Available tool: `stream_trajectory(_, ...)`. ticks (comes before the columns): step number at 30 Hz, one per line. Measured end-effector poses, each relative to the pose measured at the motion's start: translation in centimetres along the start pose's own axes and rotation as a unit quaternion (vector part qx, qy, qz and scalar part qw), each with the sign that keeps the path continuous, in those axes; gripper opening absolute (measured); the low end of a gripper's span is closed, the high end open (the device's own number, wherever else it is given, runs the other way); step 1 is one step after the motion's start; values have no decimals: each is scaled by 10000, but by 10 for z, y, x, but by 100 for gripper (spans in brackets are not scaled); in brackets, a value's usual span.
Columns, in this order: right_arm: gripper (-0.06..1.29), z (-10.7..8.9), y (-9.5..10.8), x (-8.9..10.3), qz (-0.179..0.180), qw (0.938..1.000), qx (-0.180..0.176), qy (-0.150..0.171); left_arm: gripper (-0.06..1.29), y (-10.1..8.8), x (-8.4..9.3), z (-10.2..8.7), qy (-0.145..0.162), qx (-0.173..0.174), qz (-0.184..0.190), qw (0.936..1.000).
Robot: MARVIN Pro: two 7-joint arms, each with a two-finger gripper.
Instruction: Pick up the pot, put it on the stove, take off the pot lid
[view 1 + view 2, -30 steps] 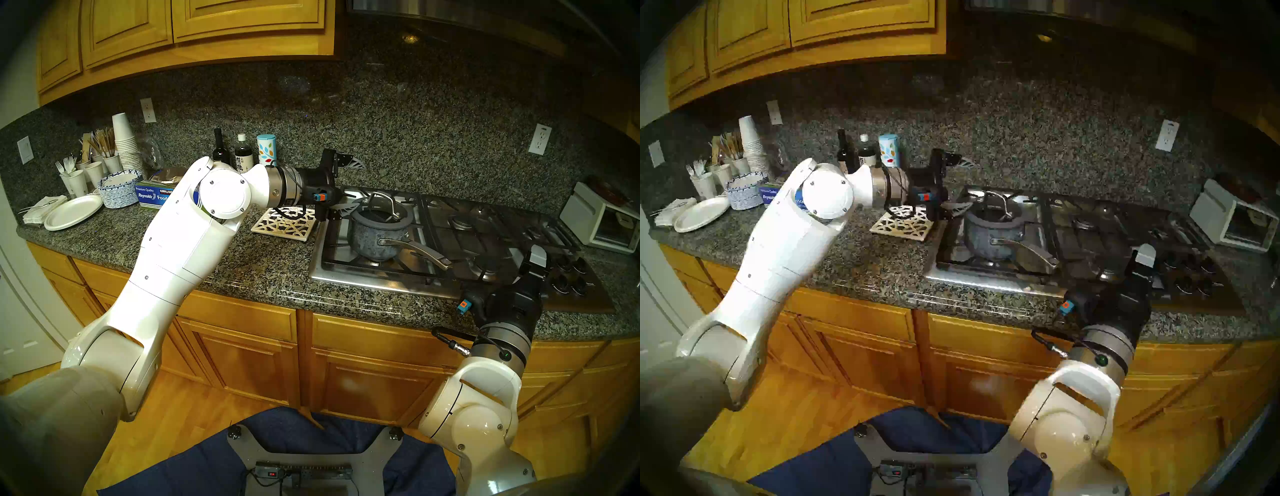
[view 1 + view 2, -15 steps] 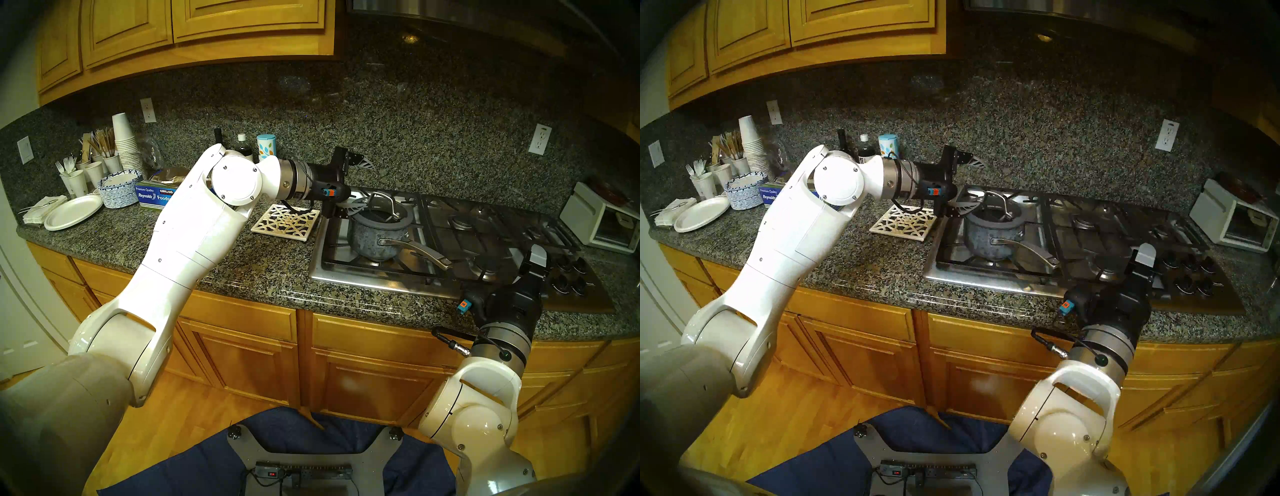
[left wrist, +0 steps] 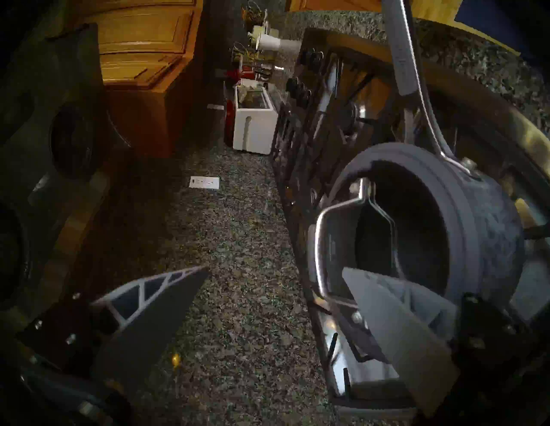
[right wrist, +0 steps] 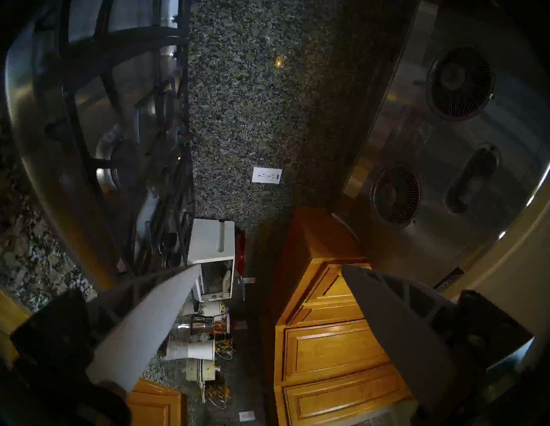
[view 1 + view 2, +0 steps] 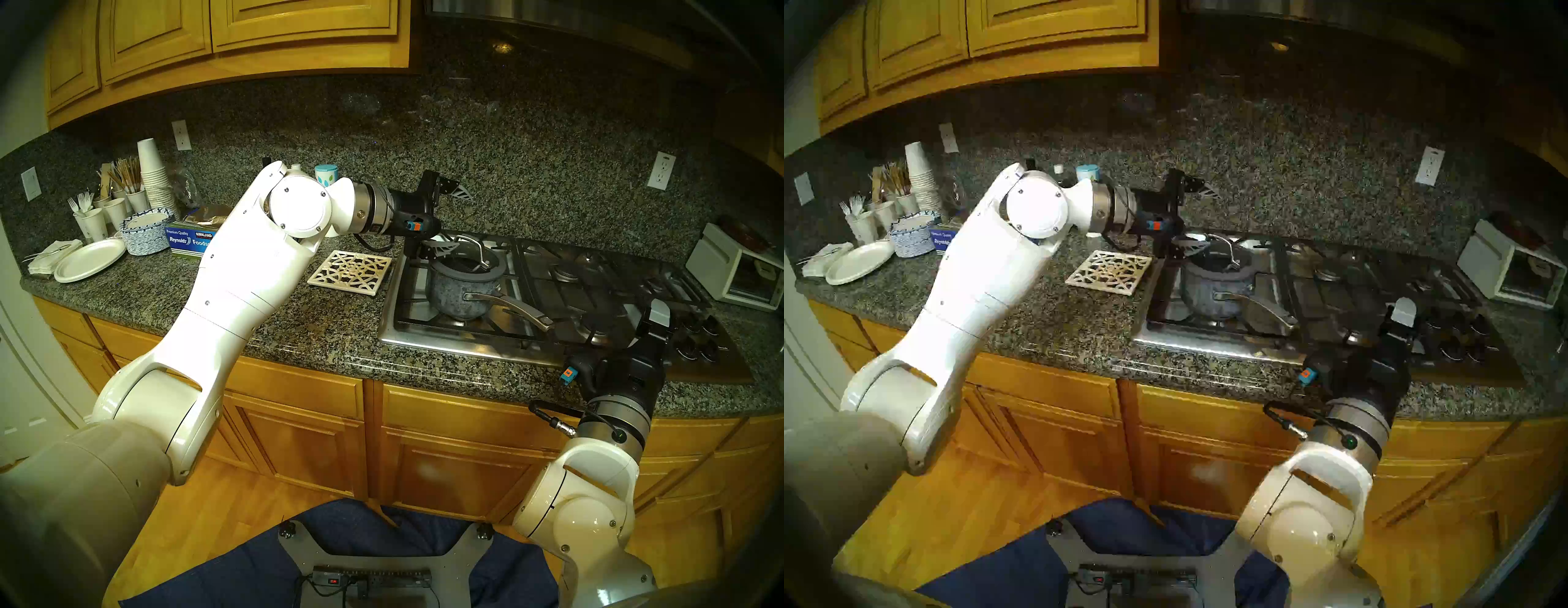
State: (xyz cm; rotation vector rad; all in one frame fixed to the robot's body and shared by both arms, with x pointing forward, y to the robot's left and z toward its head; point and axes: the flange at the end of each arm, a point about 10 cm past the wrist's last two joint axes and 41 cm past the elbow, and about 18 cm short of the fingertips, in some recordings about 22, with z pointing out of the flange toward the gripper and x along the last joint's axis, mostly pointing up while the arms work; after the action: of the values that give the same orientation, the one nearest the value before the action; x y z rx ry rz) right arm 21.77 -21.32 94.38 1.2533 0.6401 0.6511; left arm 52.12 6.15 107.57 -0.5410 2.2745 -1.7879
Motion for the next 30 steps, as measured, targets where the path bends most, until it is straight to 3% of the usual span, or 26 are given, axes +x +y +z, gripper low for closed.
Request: stream_trajectory(30,124,-1,0,0,2,10000,-38,12,123,2,-5,30,260,-253,-100,9993)
